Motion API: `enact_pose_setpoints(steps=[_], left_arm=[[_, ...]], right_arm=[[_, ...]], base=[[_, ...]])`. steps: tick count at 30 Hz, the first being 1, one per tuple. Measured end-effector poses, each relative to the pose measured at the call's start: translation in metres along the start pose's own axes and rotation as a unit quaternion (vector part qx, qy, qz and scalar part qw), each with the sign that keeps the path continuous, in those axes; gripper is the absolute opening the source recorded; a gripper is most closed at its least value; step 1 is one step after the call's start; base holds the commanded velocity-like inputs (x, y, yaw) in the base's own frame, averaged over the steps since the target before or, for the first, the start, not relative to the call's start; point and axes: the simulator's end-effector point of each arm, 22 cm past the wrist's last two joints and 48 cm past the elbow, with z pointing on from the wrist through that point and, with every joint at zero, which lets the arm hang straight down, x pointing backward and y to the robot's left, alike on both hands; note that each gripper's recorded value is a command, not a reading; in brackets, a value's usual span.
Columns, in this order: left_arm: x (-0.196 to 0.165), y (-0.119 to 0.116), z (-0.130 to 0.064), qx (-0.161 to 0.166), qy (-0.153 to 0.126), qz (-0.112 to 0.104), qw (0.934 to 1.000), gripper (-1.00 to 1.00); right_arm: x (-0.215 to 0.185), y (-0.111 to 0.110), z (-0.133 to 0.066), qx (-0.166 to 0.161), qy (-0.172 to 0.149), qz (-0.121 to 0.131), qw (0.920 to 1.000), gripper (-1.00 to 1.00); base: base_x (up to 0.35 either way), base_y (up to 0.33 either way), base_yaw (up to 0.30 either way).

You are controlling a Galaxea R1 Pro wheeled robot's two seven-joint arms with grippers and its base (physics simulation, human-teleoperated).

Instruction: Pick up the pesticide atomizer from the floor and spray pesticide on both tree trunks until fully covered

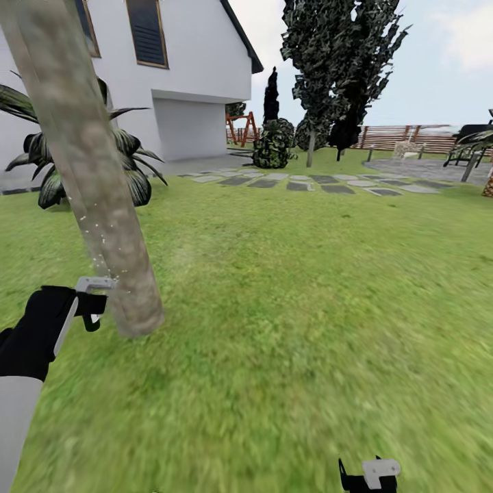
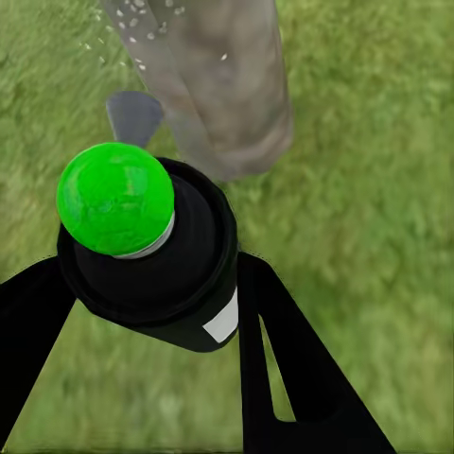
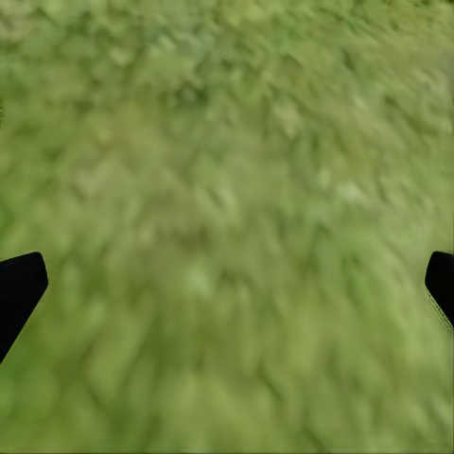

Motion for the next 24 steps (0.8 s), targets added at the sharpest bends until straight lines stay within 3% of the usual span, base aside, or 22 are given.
enact_pose_setpoints(steps=[5,13,21,24], left_arm=[[0.0,0.0,0.0,-0.001,0.0,0.0,1.0,-1.0],[-0.006,0.001,-0.002,-0.001,-0.003,-0.001,1.0,-1.0],[-0.005,0.001,-0.002,-0.002,-0.003,-0.001,1.0,-1.0],[-0.017,0.002,-0.009,-0.005,-0.018,-0.001,0.9998,-1.0]], right_arm=[[0.0,0.0,0.0,0.0,0.0,0.0,1.0,1.0],[0.0,0.0,0.0,0.0,0.0,0.0,1.0,1.0],[0.001,0.0,0.0,0.0,0.001,0.0,1.0,1.0],[0.001,0.0,0.0,0.0,0.001,0.0,1.0,1.0]], base=[[0.198,-0.221,0.251],[0.227,-0.163,0.023],[0.027,-0.014,0.179],[0.001,0.0,0.274]])
